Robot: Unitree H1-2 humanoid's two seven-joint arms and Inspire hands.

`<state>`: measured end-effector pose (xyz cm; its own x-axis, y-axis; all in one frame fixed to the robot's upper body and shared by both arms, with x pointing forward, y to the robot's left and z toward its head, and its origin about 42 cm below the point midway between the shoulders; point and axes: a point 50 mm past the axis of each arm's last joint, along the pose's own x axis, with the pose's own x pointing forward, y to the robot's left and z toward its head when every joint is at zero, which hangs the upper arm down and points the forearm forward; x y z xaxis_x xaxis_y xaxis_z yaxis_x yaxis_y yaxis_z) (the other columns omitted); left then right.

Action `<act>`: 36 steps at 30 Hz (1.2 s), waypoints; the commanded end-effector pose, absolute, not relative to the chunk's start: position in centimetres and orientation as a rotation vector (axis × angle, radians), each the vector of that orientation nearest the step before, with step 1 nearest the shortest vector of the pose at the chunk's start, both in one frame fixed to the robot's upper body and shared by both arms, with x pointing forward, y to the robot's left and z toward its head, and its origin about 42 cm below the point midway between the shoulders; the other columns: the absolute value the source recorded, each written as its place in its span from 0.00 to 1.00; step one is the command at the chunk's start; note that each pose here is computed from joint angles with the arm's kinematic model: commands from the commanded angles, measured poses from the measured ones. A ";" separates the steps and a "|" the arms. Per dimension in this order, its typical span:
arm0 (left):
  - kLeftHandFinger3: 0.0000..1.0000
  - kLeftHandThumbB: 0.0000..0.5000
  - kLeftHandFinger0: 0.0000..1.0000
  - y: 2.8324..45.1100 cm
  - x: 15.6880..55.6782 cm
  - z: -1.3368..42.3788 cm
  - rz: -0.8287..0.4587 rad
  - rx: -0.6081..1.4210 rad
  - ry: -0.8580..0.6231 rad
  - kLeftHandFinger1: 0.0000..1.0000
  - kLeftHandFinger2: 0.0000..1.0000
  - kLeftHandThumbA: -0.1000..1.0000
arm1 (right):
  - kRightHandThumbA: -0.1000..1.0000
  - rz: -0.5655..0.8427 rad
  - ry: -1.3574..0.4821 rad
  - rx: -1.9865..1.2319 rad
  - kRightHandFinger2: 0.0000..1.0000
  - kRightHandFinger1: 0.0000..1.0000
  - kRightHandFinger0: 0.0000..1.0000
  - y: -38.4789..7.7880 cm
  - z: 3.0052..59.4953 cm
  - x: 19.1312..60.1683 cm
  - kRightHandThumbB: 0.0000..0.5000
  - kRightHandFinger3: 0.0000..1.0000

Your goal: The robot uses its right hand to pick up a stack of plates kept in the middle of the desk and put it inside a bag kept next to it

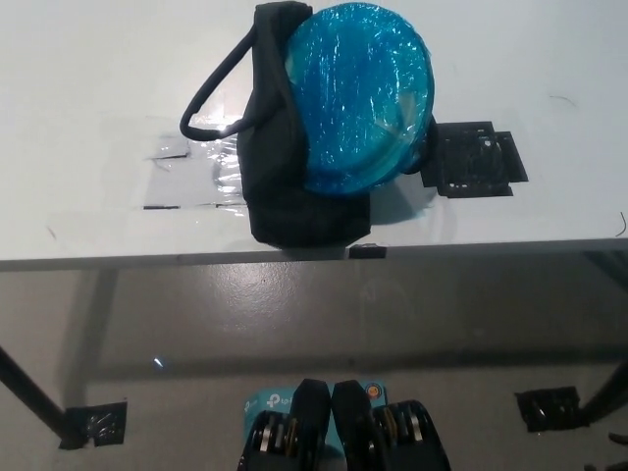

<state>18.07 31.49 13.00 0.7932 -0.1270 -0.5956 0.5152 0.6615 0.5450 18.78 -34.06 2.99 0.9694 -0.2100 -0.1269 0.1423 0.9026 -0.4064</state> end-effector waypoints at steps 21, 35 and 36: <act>0.86 0.02 0.67 32.9 17.7 14.4 -0.293 0.766 0.435 0.70 0.76 0.00 | 0.75 -0.219 -0.060 -0.384 0.62 0.40 0.33 -34.4 5.8 19.0 0.39 1.00; 0.85 0.02 0.67 32.9 18.3 14.9 -0.280 0.771 0.422 0.71 0.77 0.00 | 0.74 -0.212 -0.077 -0.395 0.62 0.45 0.35 -34.3 6.5 20.2 0.43 1.00; 0.85 0.02 0.68 33.0 18.3 14.9 -0.279 0.775 0.418 0.71 0.77 0.00 | 0.75 -0.214 -0.075 -0.404 0.62 0.43 0.34 -34.3 6.5 20.2 0.43 1.00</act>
<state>18.08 32.67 13.77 0.8572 -0.1007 -0.5050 0.4183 0.7081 0.5689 19.69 -34.08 5.18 0.9805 -0.1911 0.0464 0.1948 0.9107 -0.3644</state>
